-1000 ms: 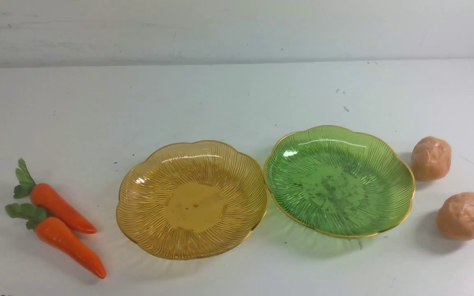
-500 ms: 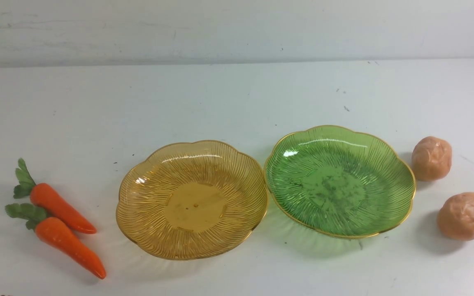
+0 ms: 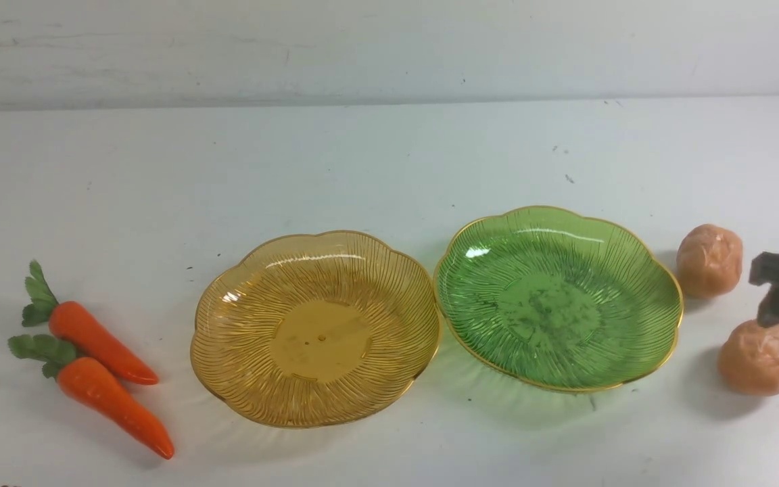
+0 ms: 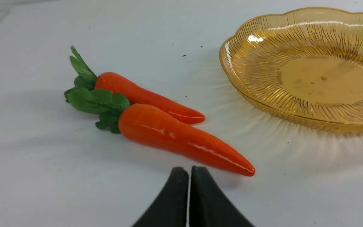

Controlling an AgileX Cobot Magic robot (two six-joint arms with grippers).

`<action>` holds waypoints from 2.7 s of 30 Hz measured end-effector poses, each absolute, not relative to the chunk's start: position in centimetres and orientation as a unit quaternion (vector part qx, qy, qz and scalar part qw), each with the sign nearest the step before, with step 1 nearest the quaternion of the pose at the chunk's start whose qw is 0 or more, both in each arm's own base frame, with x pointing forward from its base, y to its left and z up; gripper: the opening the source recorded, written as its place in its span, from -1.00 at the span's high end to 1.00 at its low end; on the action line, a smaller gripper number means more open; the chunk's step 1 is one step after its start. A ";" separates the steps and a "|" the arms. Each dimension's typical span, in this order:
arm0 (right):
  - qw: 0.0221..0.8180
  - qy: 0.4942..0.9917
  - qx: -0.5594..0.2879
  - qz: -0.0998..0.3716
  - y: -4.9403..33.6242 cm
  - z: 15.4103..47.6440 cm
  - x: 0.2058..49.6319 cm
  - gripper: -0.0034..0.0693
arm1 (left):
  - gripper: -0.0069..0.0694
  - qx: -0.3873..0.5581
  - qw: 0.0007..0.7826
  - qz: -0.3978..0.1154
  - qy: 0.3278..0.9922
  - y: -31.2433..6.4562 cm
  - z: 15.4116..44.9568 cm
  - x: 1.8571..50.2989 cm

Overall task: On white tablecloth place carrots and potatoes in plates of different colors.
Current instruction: 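Put the potato onto the plate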

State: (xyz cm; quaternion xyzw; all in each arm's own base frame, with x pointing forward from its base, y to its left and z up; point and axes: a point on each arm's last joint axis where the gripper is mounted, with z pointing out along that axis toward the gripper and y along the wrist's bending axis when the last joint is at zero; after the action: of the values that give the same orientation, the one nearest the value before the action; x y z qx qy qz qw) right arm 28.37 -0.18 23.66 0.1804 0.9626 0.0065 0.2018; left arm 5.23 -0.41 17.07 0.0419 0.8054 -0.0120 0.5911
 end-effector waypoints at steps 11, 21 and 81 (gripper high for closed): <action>0.122 0.950 0.285 -0.035 -0.8 16.4 33.3 -0.99 | 0.83 0.042 0.591 -0.012 0.805 -0.4 17.1 5.2; 0.064 0.980 0.171 -0.077 -1.1 16.7 33.8 -0.62 | 0.83 0.042 0.591 -0.012 0.805 -0.4 17.1 5.2; 0.167 0.973 0.155 0.022 -0.9 20.9 44.4 -0.86 | 0.83 0.042 0.591 -0.012 0.805 -0.4 17.1 5.2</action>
State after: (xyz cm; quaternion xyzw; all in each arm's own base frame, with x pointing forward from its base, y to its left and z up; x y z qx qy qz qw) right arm 44.41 -0.88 20.94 0.1552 0.9734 0.0225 0.1669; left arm 5.23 -0.41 17.06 0.0419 0.8055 -0.0119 0.5910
